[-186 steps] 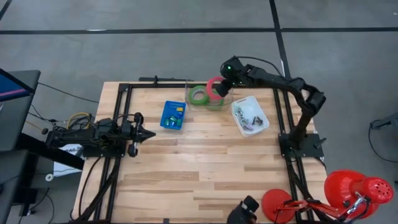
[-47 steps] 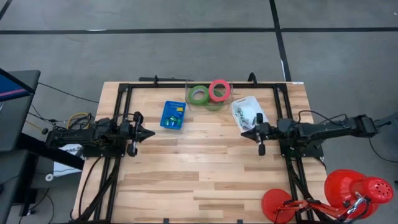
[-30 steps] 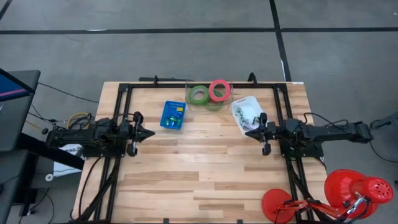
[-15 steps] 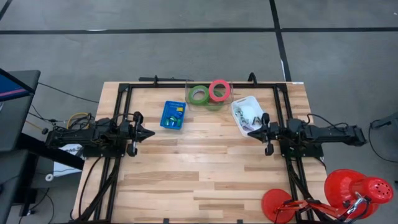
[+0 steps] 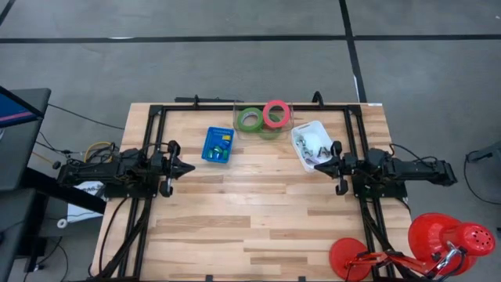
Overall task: Pick and place Stapler, Stapler remover, tape
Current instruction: Return to Home Position
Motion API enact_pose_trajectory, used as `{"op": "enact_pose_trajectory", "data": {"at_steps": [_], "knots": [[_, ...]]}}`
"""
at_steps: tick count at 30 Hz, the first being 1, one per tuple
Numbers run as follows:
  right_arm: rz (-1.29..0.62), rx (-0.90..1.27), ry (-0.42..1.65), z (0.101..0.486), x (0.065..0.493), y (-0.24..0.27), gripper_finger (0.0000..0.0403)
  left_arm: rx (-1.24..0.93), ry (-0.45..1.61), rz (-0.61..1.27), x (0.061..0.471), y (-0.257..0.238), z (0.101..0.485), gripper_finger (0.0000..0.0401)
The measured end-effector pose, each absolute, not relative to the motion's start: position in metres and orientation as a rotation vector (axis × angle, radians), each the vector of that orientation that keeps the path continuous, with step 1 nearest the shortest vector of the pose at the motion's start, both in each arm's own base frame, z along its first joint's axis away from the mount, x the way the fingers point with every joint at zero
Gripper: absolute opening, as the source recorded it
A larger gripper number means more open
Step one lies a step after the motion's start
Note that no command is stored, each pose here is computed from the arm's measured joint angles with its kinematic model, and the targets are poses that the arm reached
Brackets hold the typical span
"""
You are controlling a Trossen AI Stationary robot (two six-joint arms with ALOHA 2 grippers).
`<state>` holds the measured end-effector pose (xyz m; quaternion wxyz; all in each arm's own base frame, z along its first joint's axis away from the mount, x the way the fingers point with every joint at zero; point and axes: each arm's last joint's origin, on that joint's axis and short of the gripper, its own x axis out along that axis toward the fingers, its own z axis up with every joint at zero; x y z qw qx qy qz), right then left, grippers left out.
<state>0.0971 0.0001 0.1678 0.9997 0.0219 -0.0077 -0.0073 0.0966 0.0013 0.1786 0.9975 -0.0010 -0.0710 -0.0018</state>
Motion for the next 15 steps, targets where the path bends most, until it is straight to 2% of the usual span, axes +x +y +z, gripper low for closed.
{"op": "enact_pose_trajectory", "data": {"at_steps": [15], "knots": [[0.026, 0.062, -0.010, 0.1675, 0.0973, 0.0041, 0.0000, -0.002, -0.142, -0.004, 0.0965, 0.0013, 0.1786, 0.0003]]}}
